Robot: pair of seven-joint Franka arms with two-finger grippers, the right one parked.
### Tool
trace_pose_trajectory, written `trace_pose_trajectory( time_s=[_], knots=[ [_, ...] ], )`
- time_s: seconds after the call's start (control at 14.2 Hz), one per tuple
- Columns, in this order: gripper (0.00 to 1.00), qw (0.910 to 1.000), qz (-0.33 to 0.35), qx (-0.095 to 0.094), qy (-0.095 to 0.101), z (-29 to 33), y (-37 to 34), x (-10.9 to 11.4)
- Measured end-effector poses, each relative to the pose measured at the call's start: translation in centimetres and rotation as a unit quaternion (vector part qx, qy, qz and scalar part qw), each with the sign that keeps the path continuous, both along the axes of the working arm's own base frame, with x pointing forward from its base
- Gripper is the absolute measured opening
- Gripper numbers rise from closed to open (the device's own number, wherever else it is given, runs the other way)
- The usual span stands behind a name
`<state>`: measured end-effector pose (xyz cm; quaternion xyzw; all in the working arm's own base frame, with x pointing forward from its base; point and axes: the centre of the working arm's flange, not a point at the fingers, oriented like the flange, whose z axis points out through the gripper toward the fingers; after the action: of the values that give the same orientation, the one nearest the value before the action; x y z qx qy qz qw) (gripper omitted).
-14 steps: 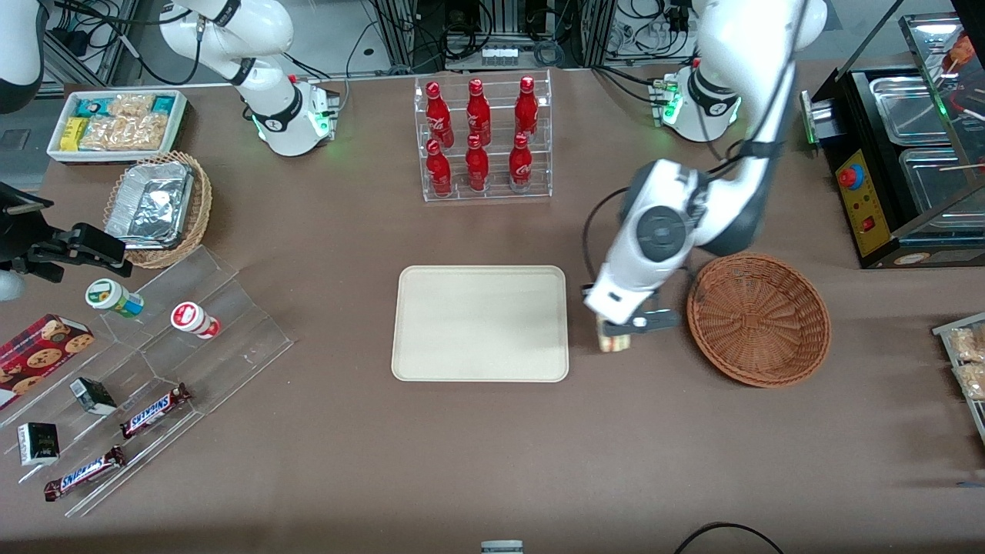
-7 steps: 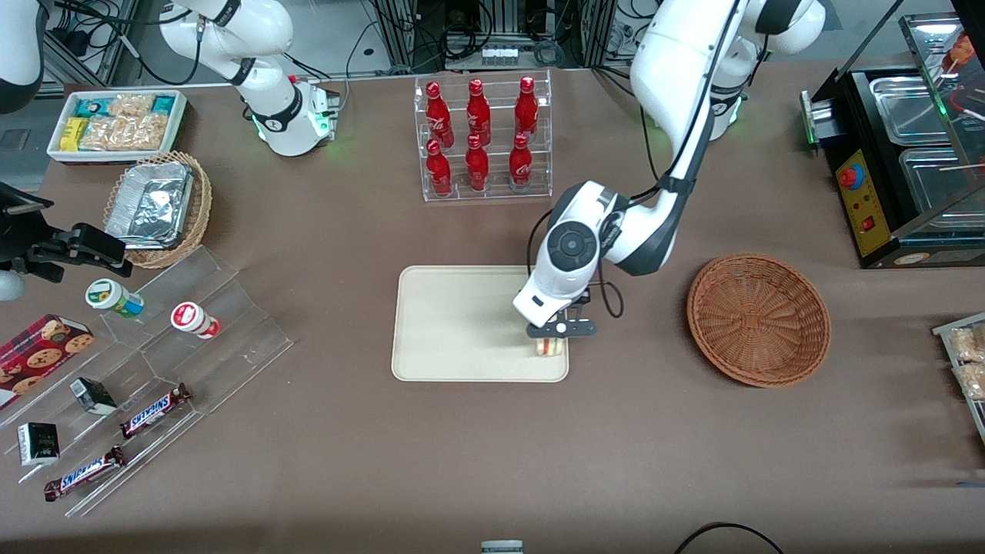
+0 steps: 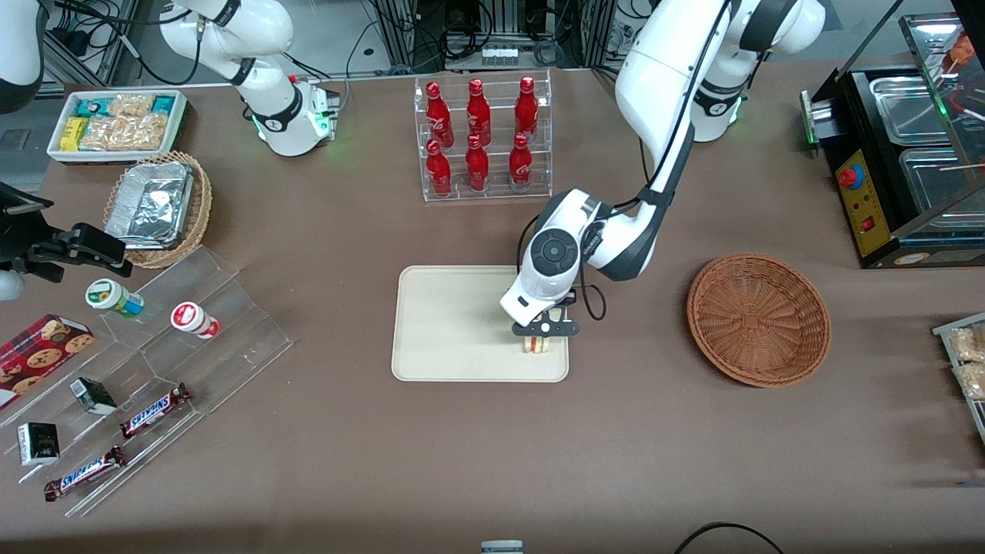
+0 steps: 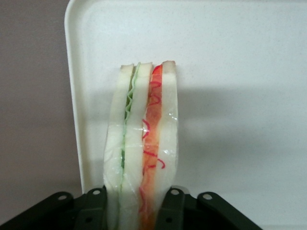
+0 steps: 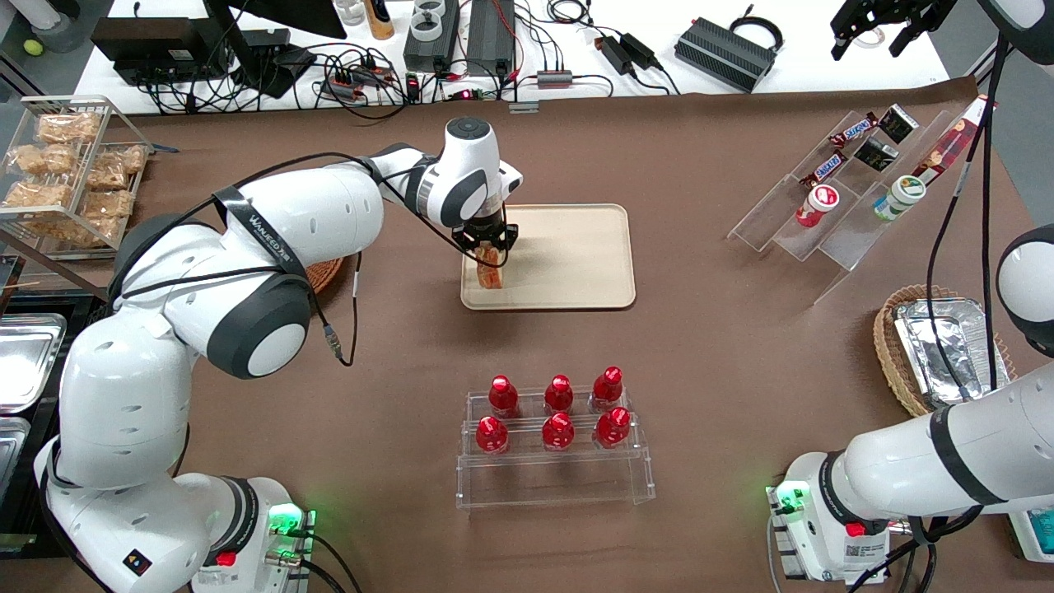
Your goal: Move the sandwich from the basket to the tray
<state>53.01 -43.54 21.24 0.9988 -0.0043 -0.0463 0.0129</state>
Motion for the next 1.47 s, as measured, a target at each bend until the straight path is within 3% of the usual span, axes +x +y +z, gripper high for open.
trace_pose_trajectory(
  time_s=[0.14, 0.35, 0.56, 0.7, 0.84, 0.98, 1.19, 1.47],
  knots=[
    [0.43, 1.0, 0.0, -0.002, -0.003, 0.2, -0.1, 0.1],
    [0.72, 0.9998, 0.005, -0.01, -0.014, 2.0, -0.2, 1.1],
    [0.99, 0.9996, 0.027, 0.003, 0.003, 7.9, 3.0, 3.0],
    [1.0, 0.9984, 0.056, -0.001, 0.003, 14.5, 7.4, 4.7],
    [1.0, 0.9958, 0.09, -0.014, -0.01, 20.6, 12.9, 6.3],
    [1.0, 0.9927, 0.117, -0.01, -0.025, 24.2, 18.5, 7.4],
    [1.0, 0.9933, 0.114, 0.007, -0.018, 27.1, 26.4, 7.9],
    [1.0, 0.9909, 0.132, -0.003, -0.025, 32.4, 36.5, 7.2]
  ],
)
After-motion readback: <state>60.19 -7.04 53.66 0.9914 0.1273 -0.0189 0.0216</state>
